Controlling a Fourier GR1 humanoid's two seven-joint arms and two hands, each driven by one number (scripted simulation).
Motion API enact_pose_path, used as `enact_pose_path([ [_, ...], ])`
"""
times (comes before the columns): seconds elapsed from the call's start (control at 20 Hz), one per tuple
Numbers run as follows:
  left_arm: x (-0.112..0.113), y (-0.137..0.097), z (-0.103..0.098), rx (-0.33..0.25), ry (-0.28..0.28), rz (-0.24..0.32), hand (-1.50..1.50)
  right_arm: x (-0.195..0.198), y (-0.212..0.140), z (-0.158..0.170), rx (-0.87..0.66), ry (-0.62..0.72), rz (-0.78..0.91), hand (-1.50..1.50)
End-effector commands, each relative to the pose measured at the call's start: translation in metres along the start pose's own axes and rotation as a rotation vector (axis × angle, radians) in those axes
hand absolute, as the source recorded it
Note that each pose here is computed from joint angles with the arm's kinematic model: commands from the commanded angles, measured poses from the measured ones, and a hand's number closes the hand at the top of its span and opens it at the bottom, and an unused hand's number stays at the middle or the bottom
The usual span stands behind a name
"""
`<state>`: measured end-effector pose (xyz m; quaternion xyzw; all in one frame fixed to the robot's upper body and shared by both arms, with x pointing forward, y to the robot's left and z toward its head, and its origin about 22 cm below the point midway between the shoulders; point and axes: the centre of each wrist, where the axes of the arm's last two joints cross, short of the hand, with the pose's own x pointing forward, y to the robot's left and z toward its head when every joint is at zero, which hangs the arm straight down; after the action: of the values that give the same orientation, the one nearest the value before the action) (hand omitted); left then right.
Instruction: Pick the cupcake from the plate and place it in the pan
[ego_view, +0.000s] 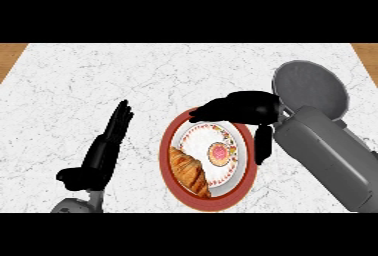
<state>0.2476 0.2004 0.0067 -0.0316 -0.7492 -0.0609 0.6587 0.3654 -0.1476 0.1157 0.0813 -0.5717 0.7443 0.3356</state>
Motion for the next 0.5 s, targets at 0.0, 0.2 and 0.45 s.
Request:
enact_pose_path([
  [0.0,0.001,0.001,-0.001,0.017,0.013,-0.003,0.00,0.008,0.037,-0.016,0.061,0.031,0.072,-1.50],
  [0.2,-0.009,0.005,0.001,-0.007,0.015,-0.017,0.00,0.015,0.031,-0.016,0.095,0.066,0.086,-1.50],
  [0.45,0.011,0.005,0.012,0.007,-0.004,0.018,0.00,0.018,0.040,-0.016,0.067,0.093,0.054,-1.50],
])
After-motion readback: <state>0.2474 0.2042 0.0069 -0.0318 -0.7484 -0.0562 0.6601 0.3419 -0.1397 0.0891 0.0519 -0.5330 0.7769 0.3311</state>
